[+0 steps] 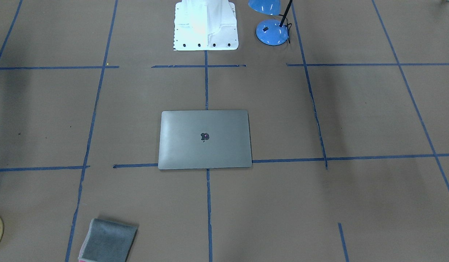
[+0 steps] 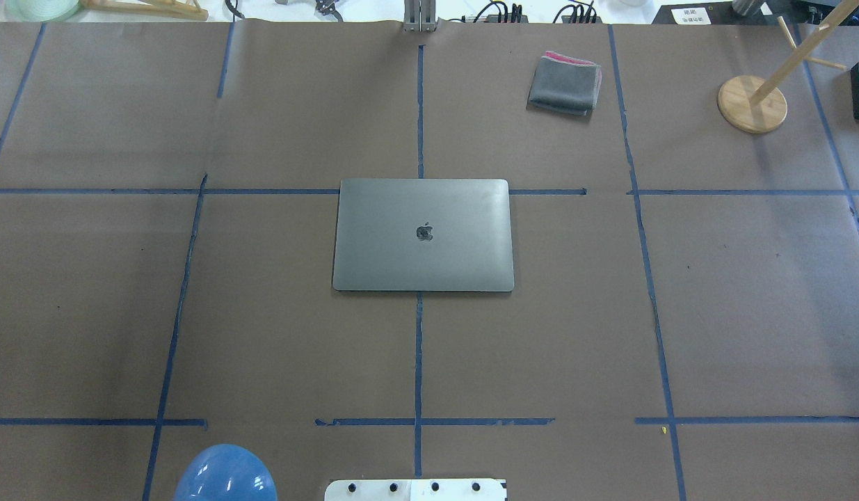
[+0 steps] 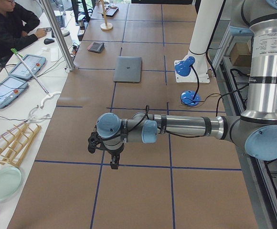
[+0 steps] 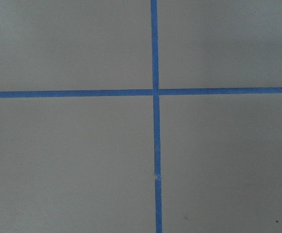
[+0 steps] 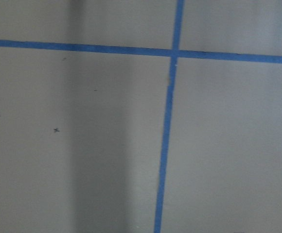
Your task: Close laptop
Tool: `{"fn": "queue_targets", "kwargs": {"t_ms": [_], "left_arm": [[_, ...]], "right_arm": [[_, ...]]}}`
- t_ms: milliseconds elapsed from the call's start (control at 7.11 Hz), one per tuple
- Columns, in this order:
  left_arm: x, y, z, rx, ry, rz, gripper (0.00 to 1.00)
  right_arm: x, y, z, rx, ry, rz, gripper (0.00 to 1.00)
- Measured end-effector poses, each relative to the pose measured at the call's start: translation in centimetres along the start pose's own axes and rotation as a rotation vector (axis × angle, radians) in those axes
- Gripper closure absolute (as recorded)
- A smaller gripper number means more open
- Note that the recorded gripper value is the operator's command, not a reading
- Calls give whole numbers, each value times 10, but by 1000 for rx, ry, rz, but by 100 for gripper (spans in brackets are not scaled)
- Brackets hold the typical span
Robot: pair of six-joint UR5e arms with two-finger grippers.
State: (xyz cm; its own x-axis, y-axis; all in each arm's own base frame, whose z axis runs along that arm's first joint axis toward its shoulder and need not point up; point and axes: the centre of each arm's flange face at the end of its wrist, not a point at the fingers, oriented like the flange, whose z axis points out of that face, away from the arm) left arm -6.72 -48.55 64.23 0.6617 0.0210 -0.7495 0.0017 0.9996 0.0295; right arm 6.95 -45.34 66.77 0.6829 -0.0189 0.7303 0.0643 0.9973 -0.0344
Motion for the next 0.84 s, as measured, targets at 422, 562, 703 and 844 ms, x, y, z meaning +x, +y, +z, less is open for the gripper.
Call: {"fn": "queue_targets", "kwargs": {"t_ms": [422,562,703,844], "left_arm": [[-1,1,1,-1,-2,-2,0],[0,0,0,1,-3,1,0],[0,-1,-1,3,-6,4,0],[1,-2,-2,5,-18,7,0]], "right_arm": [[40,6,4,59,-2,28,0],[42,6,1,66,-5,35,0],[42,5,-1,70,-6,46,0],[41,4,-3,74,-9,74,0]]}}
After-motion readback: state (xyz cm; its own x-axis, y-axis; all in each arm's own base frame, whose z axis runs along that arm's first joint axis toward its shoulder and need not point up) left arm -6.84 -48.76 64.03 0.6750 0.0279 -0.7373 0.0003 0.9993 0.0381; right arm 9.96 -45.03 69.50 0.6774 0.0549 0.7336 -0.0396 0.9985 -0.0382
